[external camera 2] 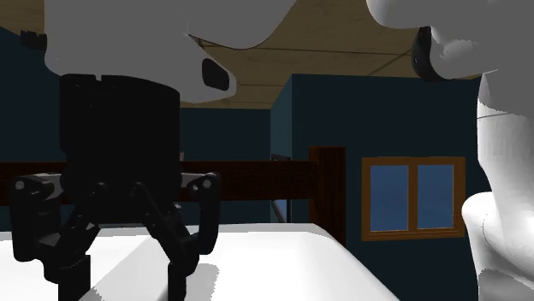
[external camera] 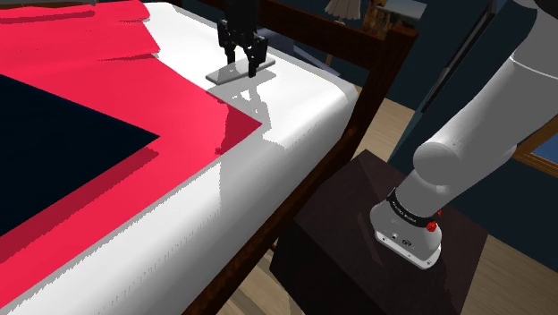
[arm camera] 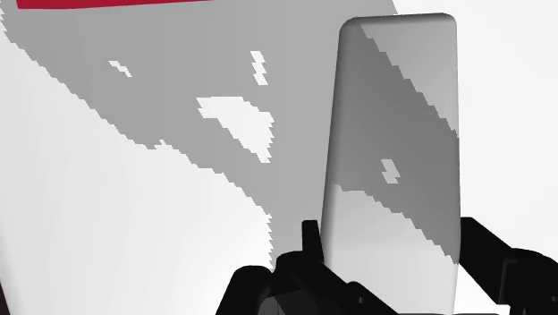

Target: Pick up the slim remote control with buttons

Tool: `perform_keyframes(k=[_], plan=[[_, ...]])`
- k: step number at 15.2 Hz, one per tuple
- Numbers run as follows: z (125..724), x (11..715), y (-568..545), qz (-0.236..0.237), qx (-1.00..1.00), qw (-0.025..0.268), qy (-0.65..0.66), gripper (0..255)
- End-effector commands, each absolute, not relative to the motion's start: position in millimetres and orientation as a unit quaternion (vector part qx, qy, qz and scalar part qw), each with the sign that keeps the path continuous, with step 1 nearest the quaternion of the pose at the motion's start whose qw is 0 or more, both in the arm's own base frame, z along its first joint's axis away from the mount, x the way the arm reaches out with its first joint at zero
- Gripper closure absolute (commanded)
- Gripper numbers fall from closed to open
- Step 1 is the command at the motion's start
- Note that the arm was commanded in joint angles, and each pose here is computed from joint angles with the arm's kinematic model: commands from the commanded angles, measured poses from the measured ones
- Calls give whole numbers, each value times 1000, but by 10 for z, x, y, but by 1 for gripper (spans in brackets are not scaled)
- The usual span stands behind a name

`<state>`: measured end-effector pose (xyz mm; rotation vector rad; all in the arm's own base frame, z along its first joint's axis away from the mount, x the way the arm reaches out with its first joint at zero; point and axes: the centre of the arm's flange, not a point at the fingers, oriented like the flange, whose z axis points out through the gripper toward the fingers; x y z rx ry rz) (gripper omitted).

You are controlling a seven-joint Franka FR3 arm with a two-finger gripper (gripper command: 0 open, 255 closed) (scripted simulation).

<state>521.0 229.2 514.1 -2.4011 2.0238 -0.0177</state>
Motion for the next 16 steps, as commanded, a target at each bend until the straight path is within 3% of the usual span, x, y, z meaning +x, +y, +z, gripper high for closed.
perform_keyframes(k=[1, 16], plan=[[5219, 5203, 2292, -6, -765, 1, 644, 255], [5913, 5204, 2292, -6, -765, 1, 644, 255]])
